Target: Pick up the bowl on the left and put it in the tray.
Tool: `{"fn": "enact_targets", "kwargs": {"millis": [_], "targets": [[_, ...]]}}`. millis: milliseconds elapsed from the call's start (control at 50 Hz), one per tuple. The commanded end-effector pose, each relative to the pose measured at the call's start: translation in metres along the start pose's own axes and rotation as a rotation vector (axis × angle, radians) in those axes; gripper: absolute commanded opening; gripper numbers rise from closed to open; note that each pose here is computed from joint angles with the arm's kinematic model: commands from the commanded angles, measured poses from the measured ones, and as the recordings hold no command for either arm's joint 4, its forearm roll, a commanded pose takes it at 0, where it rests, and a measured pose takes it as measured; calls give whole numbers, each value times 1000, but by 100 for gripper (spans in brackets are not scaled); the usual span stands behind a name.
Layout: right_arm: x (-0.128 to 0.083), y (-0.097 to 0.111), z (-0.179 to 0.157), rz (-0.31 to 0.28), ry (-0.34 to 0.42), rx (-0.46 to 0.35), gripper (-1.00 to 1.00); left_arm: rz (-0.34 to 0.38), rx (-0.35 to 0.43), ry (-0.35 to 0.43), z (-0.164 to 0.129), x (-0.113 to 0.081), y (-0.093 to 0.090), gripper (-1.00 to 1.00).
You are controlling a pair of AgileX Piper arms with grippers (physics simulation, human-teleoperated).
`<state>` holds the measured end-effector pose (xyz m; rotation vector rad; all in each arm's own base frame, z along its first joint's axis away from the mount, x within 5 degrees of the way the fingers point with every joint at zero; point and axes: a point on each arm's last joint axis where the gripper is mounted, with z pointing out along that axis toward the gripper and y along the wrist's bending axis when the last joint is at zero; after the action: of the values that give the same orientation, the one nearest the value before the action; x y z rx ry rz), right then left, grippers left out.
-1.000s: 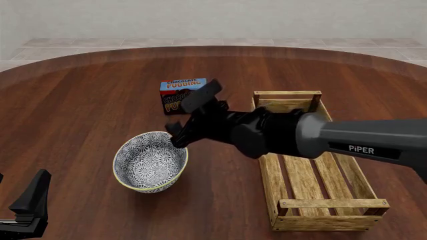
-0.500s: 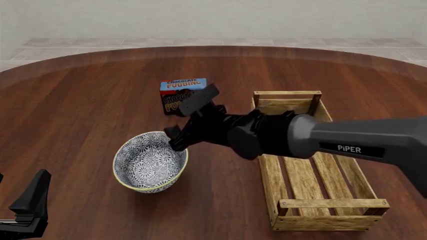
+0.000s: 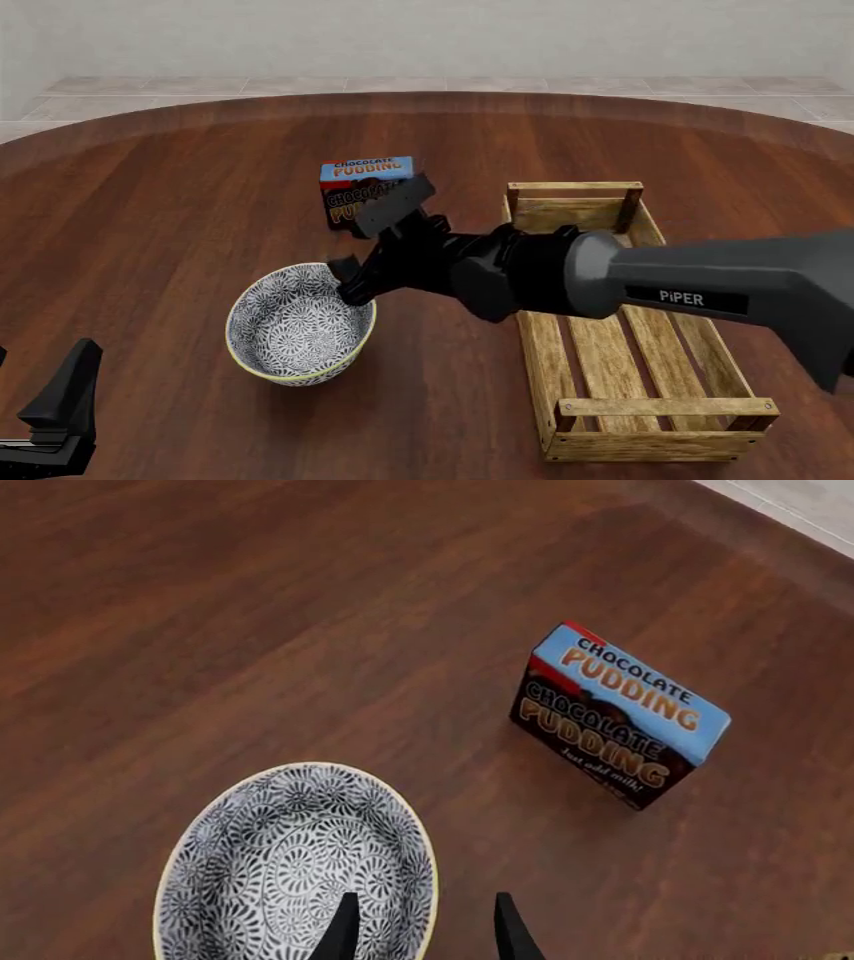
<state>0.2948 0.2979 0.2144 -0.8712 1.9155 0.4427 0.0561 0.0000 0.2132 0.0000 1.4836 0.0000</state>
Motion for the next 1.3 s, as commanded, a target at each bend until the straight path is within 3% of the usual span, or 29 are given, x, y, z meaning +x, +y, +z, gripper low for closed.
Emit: {"fn": "enact_targets", "kwargs": {"millis": [20, 1300], "targets": [[2, 0, 5, -1, 7, 1, 100, 0, 0, 0, 0, 0, 0, 100], [15, -3, 28, 4, 31, 6, 100, 0, 0, 0, 0, 0, 0, 100]]}}
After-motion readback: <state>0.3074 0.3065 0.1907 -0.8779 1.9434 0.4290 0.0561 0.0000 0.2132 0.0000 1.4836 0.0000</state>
